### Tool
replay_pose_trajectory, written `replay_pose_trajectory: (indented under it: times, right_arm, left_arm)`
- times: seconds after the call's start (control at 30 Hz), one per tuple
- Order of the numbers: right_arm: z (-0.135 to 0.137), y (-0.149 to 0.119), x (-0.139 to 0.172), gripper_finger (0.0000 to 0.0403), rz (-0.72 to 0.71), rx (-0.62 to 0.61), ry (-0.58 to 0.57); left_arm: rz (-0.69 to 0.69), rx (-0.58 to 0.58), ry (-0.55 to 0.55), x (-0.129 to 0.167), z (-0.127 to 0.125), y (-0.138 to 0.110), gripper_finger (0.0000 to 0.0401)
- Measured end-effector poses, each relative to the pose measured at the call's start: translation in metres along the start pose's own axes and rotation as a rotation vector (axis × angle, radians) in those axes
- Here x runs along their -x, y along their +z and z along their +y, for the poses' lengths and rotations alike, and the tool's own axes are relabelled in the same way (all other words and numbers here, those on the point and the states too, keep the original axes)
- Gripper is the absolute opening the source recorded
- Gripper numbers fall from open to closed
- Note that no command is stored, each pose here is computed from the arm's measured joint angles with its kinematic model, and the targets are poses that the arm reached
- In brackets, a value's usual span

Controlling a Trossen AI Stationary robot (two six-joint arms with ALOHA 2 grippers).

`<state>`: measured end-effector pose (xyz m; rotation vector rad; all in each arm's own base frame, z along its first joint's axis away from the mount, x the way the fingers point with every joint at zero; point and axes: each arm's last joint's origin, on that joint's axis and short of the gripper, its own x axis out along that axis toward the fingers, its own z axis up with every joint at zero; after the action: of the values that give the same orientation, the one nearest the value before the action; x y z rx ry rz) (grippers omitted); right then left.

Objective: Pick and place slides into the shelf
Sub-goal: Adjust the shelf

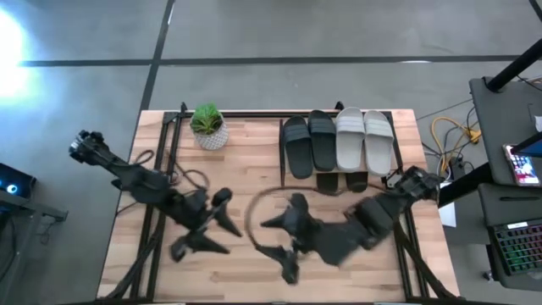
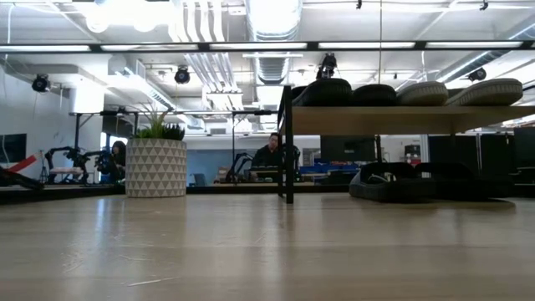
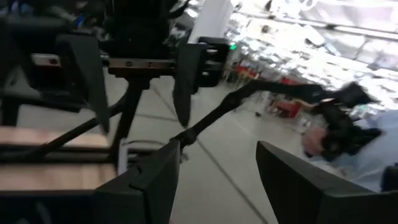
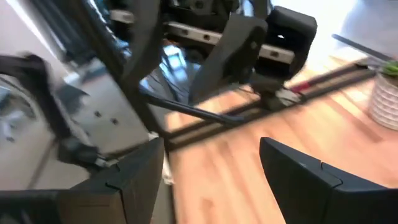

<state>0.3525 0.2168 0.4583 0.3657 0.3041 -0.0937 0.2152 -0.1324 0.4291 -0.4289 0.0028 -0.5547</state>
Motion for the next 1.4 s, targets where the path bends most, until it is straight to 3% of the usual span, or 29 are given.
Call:
replay_pose_trajectory:
  times: [0.17,0.33,0.53,0.73,0.97,1.07,1.4]
  right_arm:
    - [-0.039,0.008,-0.026,0.0258,0.085,0.070,-0.082]
    - [-0.105,0.032,-0.034,0.0258,0.183,0.065,-0.165]
    - [-0.167,0.045,-0.031,0.0258,0.197,0.021,-0.190]
    - [-0.195,0.016,0.009,0.0258,0.207,-0.038,-0.254]
    - [-0.217,-0.017,0.082,0.0258,0.061,-0.120,-0.174]
    - [-0.228,-0.030,0.109,0.0258,0.005,-0.134,-0.146]
    - [-0.264,-0.074,0.188,0.0258,-0.181,-0.053,-0.147]
  left_arm:
    - [0.036,-0.052,0.082,-0.001,0.034,-0.001,0.0198]
    - [0.100,-0.083,0.208,0.035,0.074,0.018,0.0199]
    - [0.028,-0.106,0.310,0.075,0.105,0.044,0.0199]
    - [0.011,-0.070,0.429,0.091,0.132,0.043,0.0199]
    - [-0.093,-0.057,0.448,0.090,0.157,0.021,0.0198]
    - [-0.115,-0.056,0.563,0.093,0.167,0.008,0.0198]
    - [-0.115,-0.102,0.622,0.119,0.153,-0.010,0.0198]
